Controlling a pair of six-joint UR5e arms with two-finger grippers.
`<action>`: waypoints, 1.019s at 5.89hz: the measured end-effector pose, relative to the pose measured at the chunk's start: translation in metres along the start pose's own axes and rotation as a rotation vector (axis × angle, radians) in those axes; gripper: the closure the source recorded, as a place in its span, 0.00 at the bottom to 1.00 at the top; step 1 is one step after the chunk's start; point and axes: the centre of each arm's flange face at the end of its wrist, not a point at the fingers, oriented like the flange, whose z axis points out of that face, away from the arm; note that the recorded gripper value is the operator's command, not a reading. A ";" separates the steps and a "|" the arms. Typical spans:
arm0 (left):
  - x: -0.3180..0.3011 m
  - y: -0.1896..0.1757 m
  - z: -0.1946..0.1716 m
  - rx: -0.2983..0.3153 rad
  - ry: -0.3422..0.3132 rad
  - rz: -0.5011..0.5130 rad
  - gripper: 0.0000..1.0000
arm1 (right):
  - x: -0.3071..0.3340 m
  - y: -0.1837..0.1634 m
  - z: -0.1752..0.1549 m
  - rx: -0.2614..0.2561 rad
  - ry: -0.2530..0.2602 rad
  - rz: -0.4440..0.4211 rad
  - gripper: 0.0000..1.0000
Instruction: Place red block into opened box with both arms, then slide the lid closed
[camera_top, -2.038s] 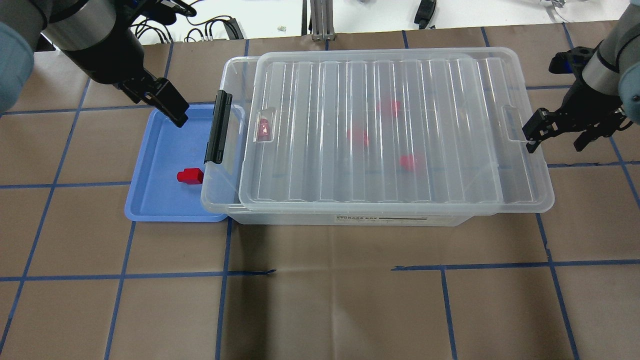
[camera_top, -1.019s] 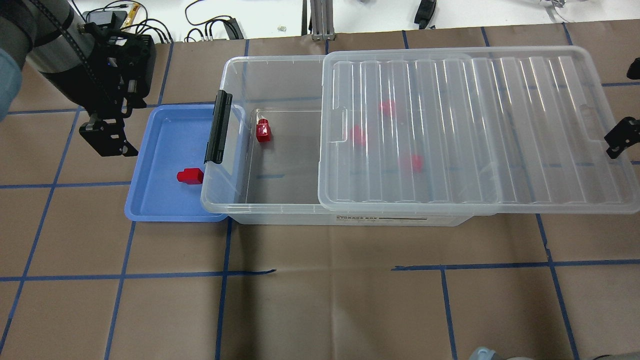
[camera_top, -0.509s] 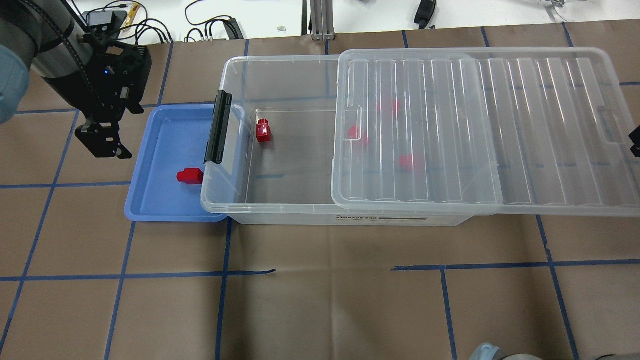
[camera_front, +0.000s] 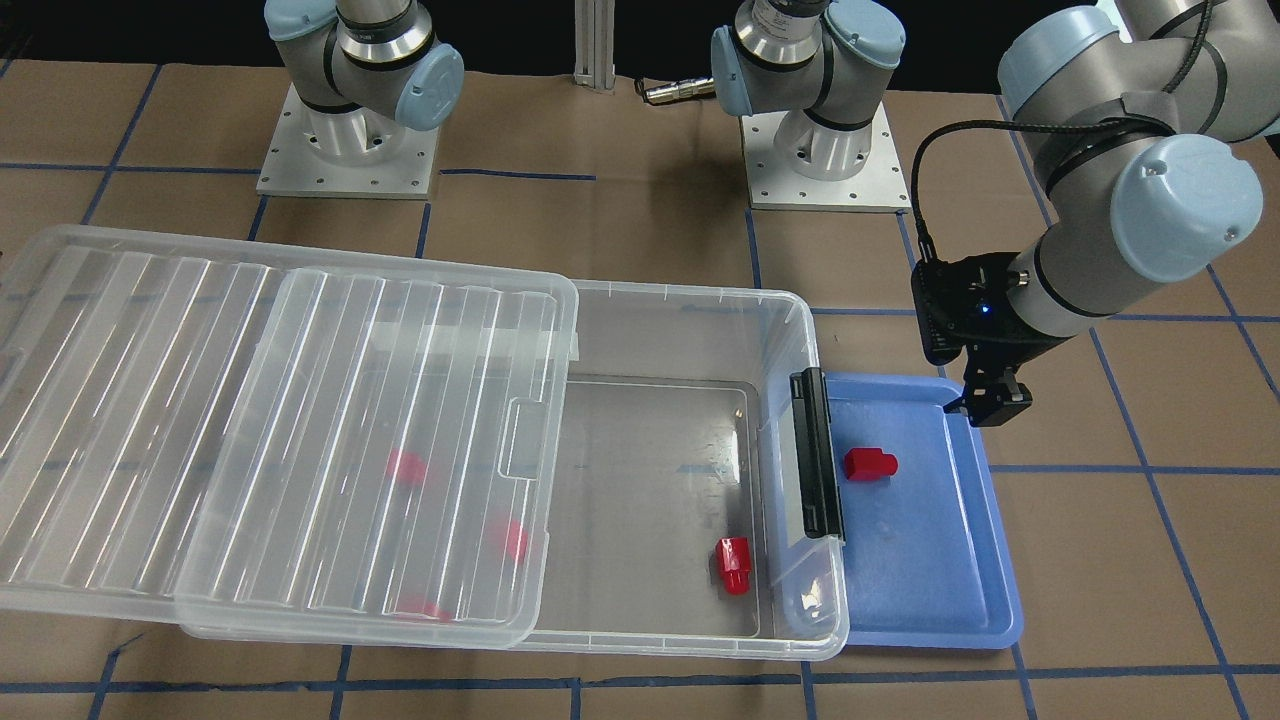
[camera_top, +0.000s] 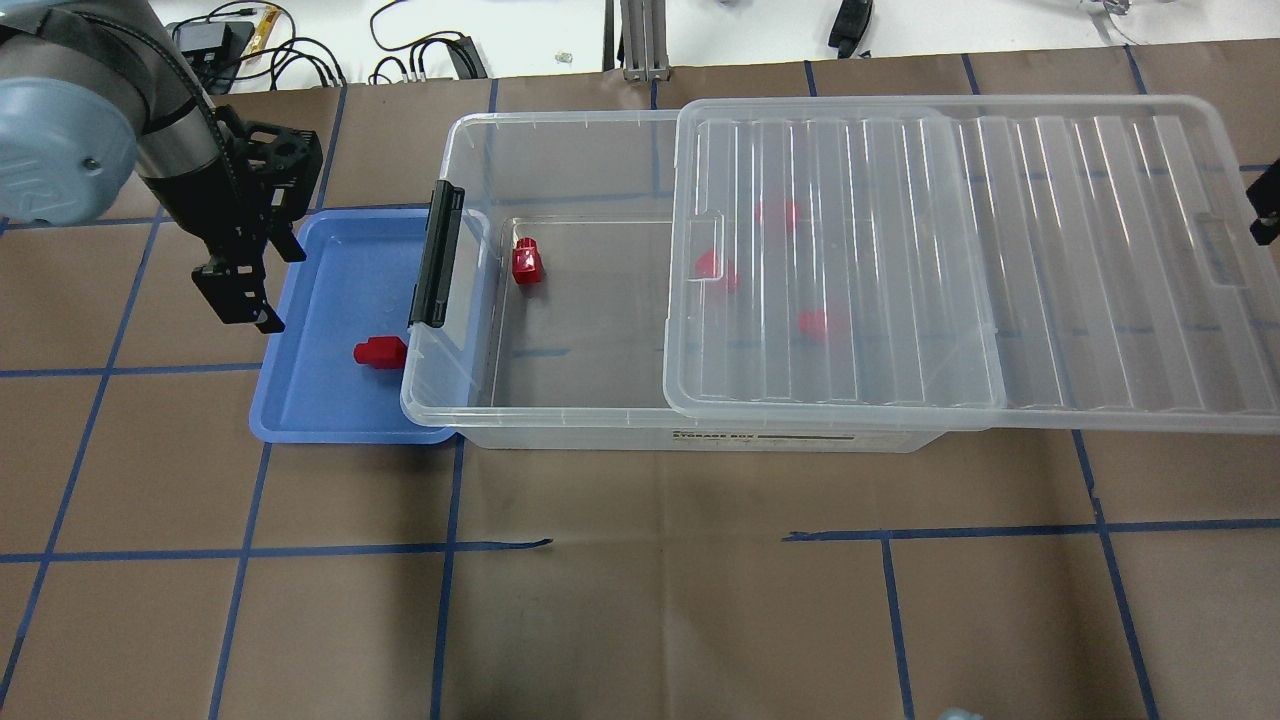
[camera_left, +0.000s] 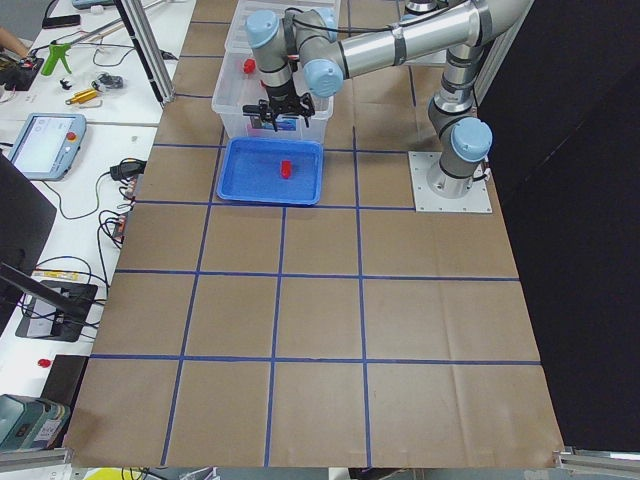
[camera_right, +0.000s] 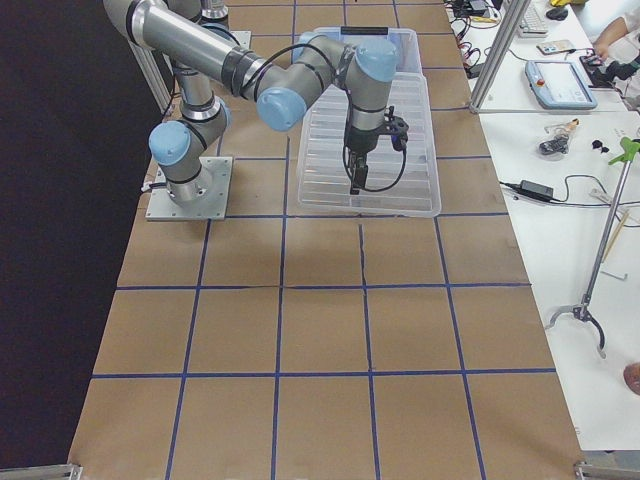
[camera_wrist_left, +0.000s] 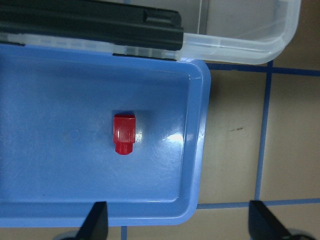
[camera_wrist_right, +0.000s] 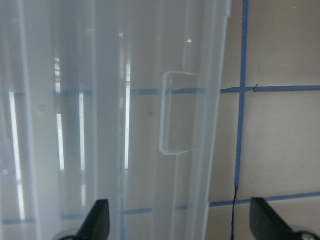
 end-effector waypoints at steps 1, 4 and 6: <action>-0.017 0.001 0.019 0.004 -0.007 -0.001 0.01 | -0.048 0.000 -0.029 0.000 -0.020 0.041 0.00; -0.046 -0.006 0.085 0.089 -0.020 0.012 0.02 | -0.184 0.007 -0.076 0.021 -0.074 0.131 0.00; -0.046 -0.008 0.134 0.091 -0.023 0.015 0.02 | -0.237 0.014 -0.079 0.016 -0.110 0.157 0.00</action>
